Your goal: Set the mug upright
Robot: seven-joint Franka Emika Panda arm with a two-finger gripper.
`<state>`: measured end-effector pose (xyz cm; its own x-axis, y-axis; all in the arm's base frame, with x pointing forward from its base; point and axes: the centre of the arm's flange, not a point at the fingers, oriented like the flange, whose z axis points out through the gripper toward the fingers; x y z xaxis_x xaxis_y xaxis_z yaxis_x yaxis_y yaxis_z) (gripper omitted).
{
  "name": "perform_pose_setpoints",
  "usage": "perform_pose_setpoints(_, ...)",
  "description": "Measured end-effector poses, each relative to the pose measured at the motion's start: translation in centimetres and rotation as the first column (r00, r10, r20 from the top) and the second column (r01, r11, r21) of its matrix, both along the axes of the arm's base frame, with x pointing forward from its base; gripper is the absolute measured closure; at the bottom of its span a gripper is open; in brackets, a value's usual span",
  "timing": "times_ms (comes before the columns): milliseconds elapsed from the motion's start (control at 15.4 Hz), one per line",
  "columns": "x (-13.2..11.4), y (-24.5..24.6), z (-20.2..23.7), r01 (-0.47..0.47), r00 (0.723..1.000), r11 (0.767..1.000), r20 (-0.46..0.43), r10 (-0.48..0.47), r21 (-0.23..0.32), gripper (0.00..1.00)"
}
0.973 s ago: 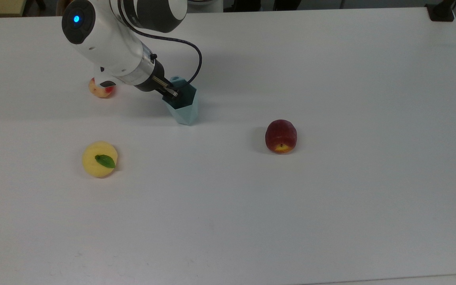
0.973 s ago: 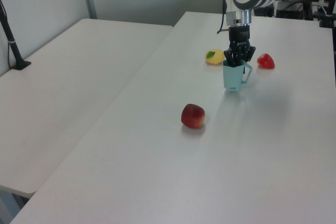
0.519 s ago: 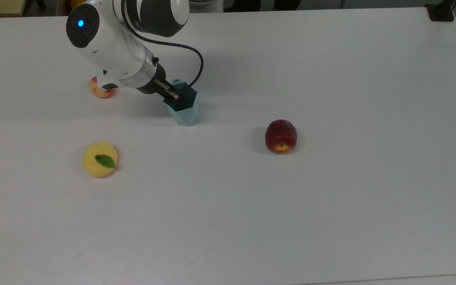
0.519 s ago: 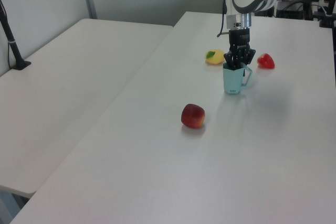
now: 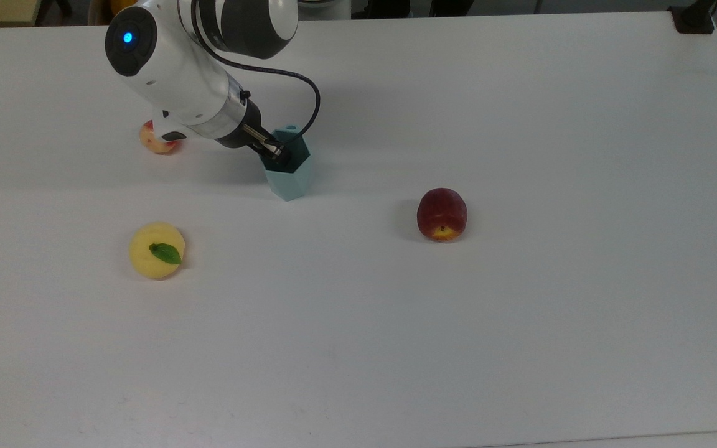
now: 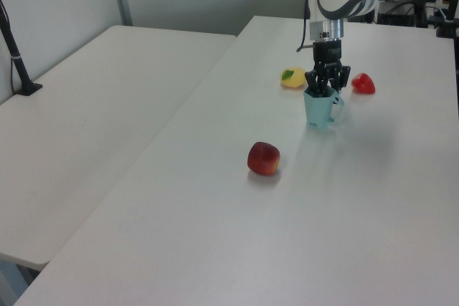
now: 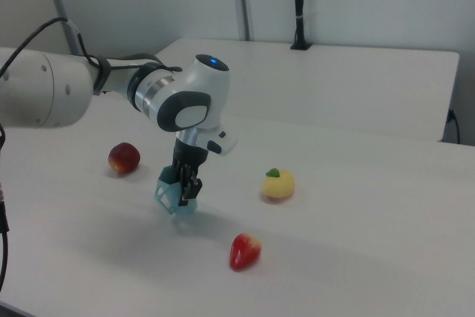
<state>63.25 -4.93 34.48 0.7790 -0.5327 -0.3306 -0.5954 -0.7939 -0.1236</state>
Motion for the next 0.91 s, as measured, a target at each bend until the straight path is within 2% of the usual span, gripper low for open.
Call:
perform_pose_setpoints(195, 0.1, 0.3, 0.4, -0.004, 1.0, 1.0, 0.008, 0.004, 0.001, 0.22)
perform_pose_setpoints(584, 0.1, 2.8, 4.5, -0.068, 0.995, 0.998, 0.068, 0.067, 0.007, 0.14)
perform_pose_setpoints(648, -0.1, 3.2, 5.7, -0.085, 0.994, 0.996, 0.075, 0.084, 0.002, 0.1)
perform_pose_setpoints(713, -0.3, 3.6, 7.5, -0.102, 0.991, 0.995, 0.088, 0.102, -0.002, 0.0)
perform_pose_setpoints(908, -1.4, 4.8, 13.0, -0.136, 0.982, 0.991, 0.128, 0.136, -0.005, 0.0)
